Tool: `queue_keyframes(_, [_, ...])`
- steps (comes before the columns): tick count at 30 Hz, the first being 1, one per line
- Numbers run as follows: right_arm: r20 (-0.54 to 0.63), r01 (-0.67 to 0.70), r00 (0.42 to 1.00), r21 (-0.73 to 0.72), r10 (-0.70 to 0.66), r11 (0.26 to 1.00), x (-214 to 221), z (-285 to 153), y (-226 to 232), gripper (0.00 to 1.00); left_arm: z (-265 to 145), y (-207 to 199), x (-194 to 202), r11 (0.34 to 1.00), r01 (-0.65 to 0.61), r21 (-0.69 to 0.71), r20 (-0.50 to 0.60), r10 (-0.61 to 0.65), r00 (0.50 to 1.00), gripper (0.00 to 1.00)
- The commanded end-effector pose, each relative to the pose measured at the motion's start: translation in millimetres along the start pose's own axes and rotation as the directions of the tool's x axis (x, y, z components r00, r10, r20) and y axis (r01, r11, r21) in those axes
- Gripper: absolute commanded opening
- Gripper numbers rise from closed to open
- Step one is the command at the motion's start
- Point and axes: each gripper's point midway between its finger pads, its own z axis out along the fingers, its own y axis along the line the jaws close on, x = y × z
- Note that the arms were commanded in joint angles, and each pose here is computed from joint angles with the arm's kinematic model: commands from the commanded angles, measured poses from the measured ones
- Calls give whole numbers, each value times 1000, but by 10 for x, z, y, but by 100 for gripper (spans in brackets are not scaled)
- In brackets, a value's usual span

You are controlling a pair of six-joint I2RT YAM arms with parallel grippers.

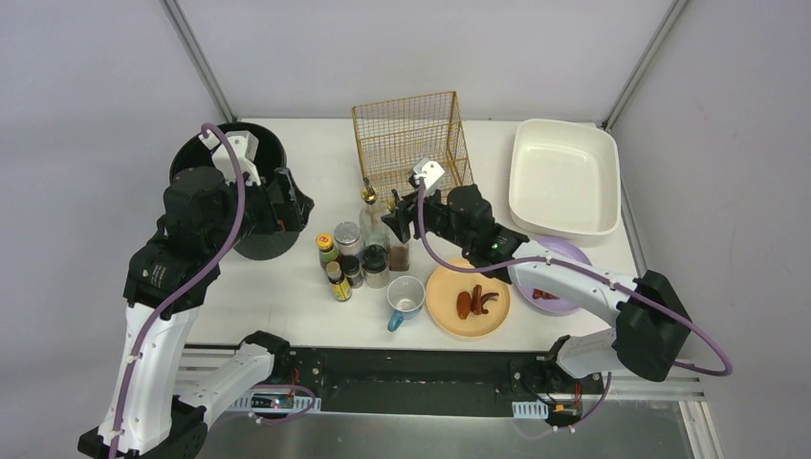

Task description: Clear the kitchen counter

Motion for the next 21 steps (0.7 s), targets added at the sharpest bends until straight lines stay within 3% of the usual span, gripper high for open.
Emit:
queue_keyframes(1, [80,12,997,-4,-12,1000,-209,28,49,61,-16,14,0,1000,-25,2,0,25,1000,99])
queue_keyframes(7, [71,16,997,9,-17,1000,-175,13,29,42,4,8,-12,1000,-28,2,-2,28,1000,100])
queue_keyframes(15, [95,27,995,27,-30,999,-300,-25,8,2,16,14,-2,1000,-27,0,-5,27,1000,100])
queue_keyframes(21, [144,58,987,97,-71,994,-521,-140,-97,0,20,15,1,1000,-25,-1,-3,25,1000,100])
